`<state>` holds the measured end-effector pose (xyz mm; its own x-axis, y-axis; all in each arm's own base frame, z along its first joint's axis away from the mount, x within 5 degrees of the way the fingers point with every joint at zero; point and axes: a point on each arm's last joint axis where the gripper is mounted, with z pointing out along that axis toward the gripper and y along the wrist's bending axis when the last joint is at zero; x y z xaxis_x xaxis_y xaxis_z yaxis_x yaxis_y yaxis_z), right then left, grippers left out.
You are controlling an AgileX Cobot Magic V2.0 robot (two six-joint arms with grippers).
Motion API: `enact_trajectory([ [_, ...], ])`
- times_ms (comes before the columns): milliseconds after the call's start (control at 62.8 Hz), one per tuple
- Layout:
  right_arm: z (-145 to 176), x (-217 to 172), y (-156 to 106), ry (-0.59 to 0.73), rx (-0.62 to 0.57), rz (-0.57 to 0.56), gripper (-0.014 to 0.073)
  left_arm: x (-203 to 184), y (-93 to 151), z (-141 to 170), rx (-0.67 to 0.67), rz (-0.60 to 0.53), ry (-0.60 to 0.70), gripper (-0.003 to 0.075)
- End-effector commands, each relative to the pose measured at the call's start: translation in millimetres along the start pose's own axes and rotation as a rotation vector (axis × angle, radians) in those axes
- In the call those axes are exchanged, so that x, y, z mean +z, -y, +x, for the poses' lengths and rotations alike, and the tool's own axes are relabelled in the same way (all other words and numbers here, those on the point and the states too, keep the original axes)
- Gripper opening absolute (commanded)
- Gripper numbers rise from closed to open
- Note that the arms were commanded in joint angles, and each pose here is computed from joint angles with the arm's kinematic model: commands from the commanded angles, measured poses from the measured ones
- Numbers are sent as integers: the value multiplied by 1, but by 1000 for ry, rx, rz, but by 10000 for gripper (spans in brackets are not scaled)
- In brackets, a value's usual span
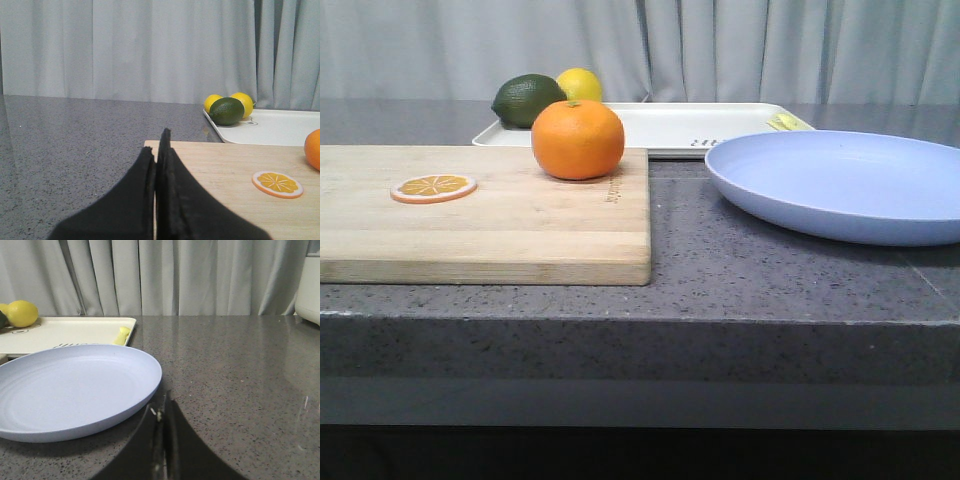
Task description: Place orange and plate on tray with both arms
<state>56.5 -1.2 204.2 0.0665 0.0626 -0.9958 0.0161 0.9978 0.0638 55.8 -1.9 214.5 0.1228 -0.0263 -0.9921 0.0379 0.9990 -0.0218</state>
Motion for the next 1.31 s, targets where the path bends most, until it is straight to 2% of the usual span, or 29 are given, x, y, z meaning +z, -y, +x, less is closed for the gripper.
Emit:
enact_trajectory([
  [0, -17, -3, -1, 125, -14, -6, -65, -2, 0, 0, -17, 5, 70, -20],
  [669, -17, -3, -1, 125, -14, -6, -65, -2, 0, 0, -17, 5, 70, -20],
  [797, -17, -3, -1, 129, -14, -7, -65, -2, 0, -5, -17, 3, 128, -20],
  [876, -19, -3, -2, 148, -14, -9, -65, -3, 0, -13, -19, 2, 202, -20],
  [988, -31, -5, -2, 173, -14, -11, -65, -5, 0, -29, -19, 3, 235, -20],
  [1099, -55, -10, -3, 182, -14, -5, -65, -8, 1, -56, -20, 10, 214, -20],
  [1290, -114, -25, -6, 185, -33, 15, -65, -26, 3, -112, -18, 23, 212, -20],
])
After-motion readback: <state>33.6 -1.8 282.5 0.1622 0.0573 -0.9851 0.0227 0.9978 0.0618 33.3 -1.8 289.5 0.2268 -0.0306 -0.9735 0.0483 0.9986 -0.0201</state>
